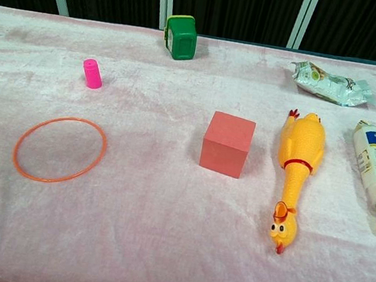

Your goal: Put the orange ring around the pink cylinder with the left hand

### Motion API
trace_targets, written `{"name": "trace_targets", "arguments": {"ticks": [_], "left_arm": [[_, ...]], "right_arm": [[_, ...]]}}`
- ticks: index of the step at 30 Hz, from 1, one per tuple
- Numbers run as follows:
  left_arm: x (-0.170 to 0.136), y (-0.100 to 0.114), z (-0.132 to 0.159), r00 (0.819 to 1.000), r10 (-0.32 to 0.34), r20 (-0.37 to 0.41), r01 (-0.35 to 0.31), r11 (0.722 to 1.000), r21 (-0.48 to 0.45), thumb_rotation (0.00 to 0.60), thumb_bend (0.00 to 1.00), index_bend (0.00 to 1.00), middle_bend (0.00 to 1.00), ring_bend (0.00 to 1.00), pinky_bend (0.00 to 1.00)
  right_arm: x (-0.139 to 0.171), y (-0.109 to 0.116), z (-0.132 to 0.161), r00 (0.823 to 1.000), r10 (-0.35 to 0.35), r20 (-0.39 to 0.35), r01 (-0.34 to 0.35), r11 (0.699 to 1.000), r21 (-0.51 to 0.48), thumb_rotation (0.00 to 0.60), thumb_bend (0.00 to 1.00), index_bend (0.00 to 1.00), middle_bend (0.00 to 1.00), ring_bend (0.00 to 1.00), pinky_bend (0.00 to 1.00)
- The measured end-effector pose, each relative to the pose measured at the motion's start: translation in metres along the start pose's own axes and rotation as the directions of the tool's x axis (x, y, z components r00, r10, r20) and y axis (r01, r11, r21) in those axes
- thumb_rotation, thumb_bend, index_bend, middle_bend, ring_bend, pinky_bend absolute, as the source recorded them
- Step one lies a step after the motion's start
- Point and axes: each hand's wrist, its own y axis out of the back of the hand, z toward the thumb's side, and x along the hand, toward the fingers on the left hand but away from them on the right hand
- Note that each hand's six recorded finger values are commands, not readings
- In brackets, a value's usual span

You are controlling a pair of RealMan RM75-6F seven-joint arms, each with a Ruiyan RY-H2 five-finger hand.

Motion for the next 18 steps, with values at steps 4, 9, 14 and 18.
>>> {"name": "trace_targets", "arguments": {"ticks": [4, 9, 14, 18], "left_arm": [[-0.001, -0.006, 0.002, 1.0, 0.006, 0.008, -0.006, 1.0, 0.018, 0.6, 0.24, 0.18, 0.07, 0.0, 0.0], [-0.005, -0.011, 0.005, 1.0, 0.004, 0.01, -0.005, 0.999, 0.035, 0.6, 0.24, 0.18, 0.06, 0.0, 0.0], [-0.008, -0.014, 0.008, 1.0, 0.02, 0.008, -0.02, 0.996, 0.089, 0.6, 0.24, 0.18, 0.06, 0.0, 0.0], [-0.009, -0.015, 0.007, 0.998, 0.063, 0.009, -0.064, 0.989, 0.13, 0.6, 0.24, 0.18, 0.06, 0.0, 0.0]], "right_arm": [[0.002, -0.001, -0.003, 1.0, -0.002, 0.008, 0.002, 1.0, 0.021, 0.6, 0.17, 0.0, 0.0, 0.0, 0.18], [0.001, -0.005, -0.007, 1.0, 0.001, 0.014, -0.001, 1.0, 0.024, 0.6, 0.17, 0.0, 0.0, 0.0, 0.18], [-0.002, -0.007, -0.006, 1.0, 0.003, 0.01, -0.004, 0.999, 0.052, 0.6, 0.17, 0.0, 0.0, 0.0, 0.18], [-0.004, -0.012, -0.004, 1.0, 0.007, -0.005, -0.006, 0.998, 0.057, 0.6, 0.17, 0.0, 0.0, 0.0, 0.18]]}}
